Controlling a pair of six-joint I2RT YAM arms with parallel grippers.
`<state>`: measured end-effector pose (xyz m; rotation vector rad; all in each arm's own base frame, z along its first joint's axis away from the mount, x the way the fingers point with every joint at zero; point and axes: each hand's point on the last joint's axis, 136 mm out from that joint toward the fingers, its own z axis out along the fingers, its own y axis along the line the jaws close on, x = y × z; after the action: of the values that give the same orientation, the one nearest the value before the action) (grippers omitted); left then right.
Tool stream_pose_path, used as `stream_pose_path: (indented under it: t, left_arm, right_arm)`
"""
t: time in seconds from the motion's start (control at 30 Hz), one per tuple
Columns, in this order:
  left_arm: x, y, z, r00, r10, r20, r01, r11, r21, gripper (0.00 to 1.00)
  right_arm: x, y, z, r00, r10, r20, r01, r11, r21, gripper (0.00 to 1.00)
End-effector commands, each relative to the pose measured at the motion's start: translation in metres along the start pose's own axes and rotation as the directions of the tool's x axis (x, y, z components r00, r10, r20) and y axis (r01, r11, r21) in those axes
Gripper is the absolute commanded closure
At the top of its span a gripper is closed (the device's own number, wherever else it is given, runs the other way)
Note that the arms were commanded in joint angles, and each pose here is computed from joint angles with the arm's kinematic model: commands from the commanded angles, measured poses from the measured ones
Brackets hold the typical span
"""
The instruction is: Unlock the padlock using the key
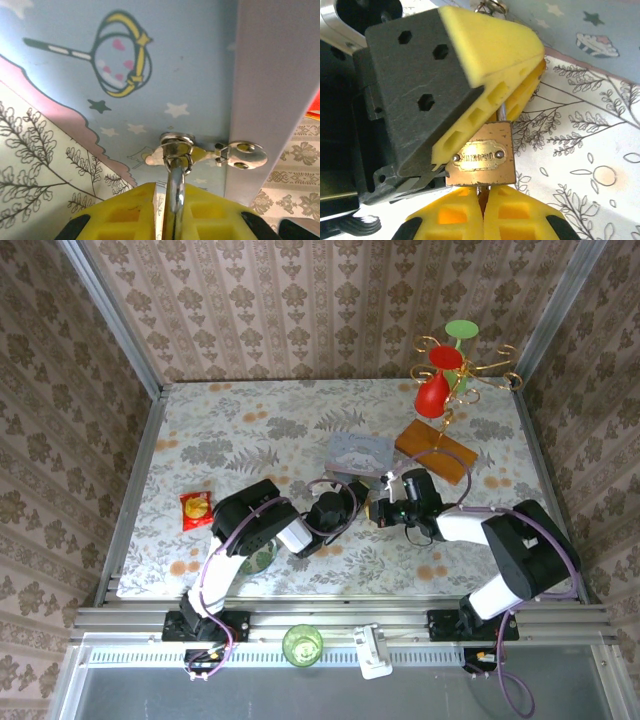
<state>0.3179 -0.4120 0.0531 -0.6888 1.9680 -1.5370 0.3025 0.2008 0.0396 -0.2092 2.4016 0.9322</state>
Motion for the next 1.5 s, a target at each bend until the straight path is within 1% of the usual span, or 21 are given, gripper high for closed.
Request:
stream_pose_path:
  t: [0.0, 0.1, 0.13, 0.23, 0.3, 0.33, 0.53, 0.67, 0.73, 0.8, 0.87, 0.9, 0.93, 1.0, 1.07, 1.1, 1.13, 1.23, 1.37, 1.4, 1.47]
  left_arm:
    - [0.008, -0.026, -0.009, 0.999, -0.028, -0.039, 0.031, 0.997, 0.068, 0.92]
    - [0.007, -0.025, -0.013, 0.999, -0.014, -0.035, 0.016, 0.998, 0.065, 0.91]
    - [0.006, -0.027, -0.014, 0.999, -0.005, -0.032, 0.007, 0.998, 0.066, 0.89]
    - [0.001, -0.025, -0.02, 1.0, 0.023, -0.018, -0.022, 0.999, 0.046, 0.74]
    - [-0.003, -0.018, -0.025, 0.999, 0.044, -0.009, -0.044, 0.999, 0.003, 0.57]
    - [-0.004, -0.017, -0.027, 0.998, 0.062, -0.007, -0.062, 0.998, -0.014, 0.56]
    - [-0.015, -0.016, -0.036, 0.994, 0.107, 0.007, -0.107, 0.993, -0.055, 0.56]
    - [-0.024, -0.011, -0.043, 0.991, 0.128, 0.023, -0.126, 0.989, -0.076, 0.56]
    - [-0.028, -0.01, -0.049, 0.983, 0.181, 0.031, -0.178, 0.979, -0.101, 0.56]
    - [-0.033, -0.014, -0.051, 0.952, 0.304, 0.024, -0.298, 0.943, -0.147, 0.56]
    - [-0.029, -0.013, -0.042, 0.891, 0.442, -0.103, -0.454, 0.862, -0.225, 0.56]
    - [-0.024, -0.015, -0.034, 0.844, 0.505, -0.179, -0.535, 0.813, -0.232, 0.57]
    - [-0.023, -0.015, -0.03, 0.812, 0.537, -0.228, -0.582, 0.771, -0.257, 0.59]
    - [-0.022, -0.017, -0.029, 0.756, 0.602, -0.257, -0.655, 0.708, -0.266, 0.62]
    - [-0.021, -0.017, -0.028, 0.682, 0.667, -0.301, -0.732, 0.62, -0.284, 0.66]
    - [-0.022, -0.011, -0.026, 0.653, 0.675, -0.343, -0.757, 0.581, -0.297, 0.66]
    - [-0.021, -0.007, -0.023, 0.641, 0.671, -0.372, -0.767, 0.57, -0.295, 0.67]
    - [-0.022, 0.004, -0.018, 0.63, 0.658, -0.413, -0.775, 0.565, -0.282, 0.74]
    - [-0.021, 0.012, -0.018, 0.582, 0.666, -0.466, -0.812, 0.503, -0.295, 0.77]
    - [-0.021, 0.014, -0.019, 0.571, 0.669, -0.476, -0.82, 0.487, -0.3, 0.77]
    - [-0.021, 0.021, -0.018, 0.556, 0.663, -0.502, -0.831, 0.461, -0.311, 0.78]
  right_arm:
    - [-0.017, 0.008, -0.004, 0.986, 0.154, 0.063, -0.143, 0.977, -0.158, 0.99]
    - [-0.015, 0.002, -0.004, 0.986, 0.153, 0.06, -0.144, 0.98, -0.14, 0.99]
    - [-0.014, 0.001, -0.003, 0.987, 0.152, 0.053, -0.144, 0.98, -0.136, 0.99]
    - [-0.014, 0.001, -0.001, 0.986, 0.158, 0.048, -0.149, 0.978, -0.146, 0.99]
    - [-0.012, -0.001, 0.0, 0.986, 0.163, 0.043, -0.155, 0.978, -0.141, 0.99]
    - [-0.012, -0.001, 0.0, 0.986, 0.161, 0.045, -0.153, 0.978, -0.139, 0.99]
    - [-0.005, -0.011, 0.006, 0.984, 0.178, 0.02, -0.176, 0.979, -0.1, 0.99]
    - [-0.003, -0.013, 0.008, 0.973, 0.228, 0.022, -0.224, 0.967, -0.124, 0.99]
    - [-0.006, -0.013, 0.008, 0.957, 0.288, 0.019, -0.281, 0.945, -0.169, 0.99]
    - [-0.007, -0.008, 0.008, 0.952, 0.305, 0.017, -0.296, 0.933, -0.203, 0.98]
    - [-0.004, -0.007, 0.009, 0.947, 0.321, 0.0, -0.314, 0.928, -0.201, 0.95]
    - [-0.004, -0.007, 0.008, 0.944, 0.33, 0.004, -0.322, 0.923, -0.21, 0.94]
    - [-0.004, -0.006, 0.008, 0.942, 0.335, 0.0, -0.327, 0.919, -0.222, 0.94]
    - [0.001, -0.008, 0.01, 0.941, 0.339, -0.021, -0.335, 0.919, -0.207, 0.93]
    - [0.002, -0.01, 0.011, 0.943, 0.332, -0.017, -0.329, 0.924, -0.194, 0.94]
    - [0.004, -0.011, 0.011, 0.943, 0.333, -0.02, -0.33, 0.924, -0.191, 0.93]
    - [0.004, -0.01, 0.012, 0.945, 0.328, -0.024, -0.326, 0.926, -0.191, 0.94]
    - [0.006, -0.013, 0.012, 0.946, 0.324, -0.021, -0.323, 0.929, -0.179, 0.94]
    - [0.009, -0.013, 0.014, 0.94, 0.338, -0.041, -0.34, 0.923, -0.182, 0.91]
    - [0.01, -0.012, 0.016, 0.938, 0.342, -0.05, -0.345, 0.92, -0.185, 0.89]
    - [0.015, -0.014, 0.022, 0.937, 0.342, -0.062, -0.348, 0.925, -0.152, 0.81]
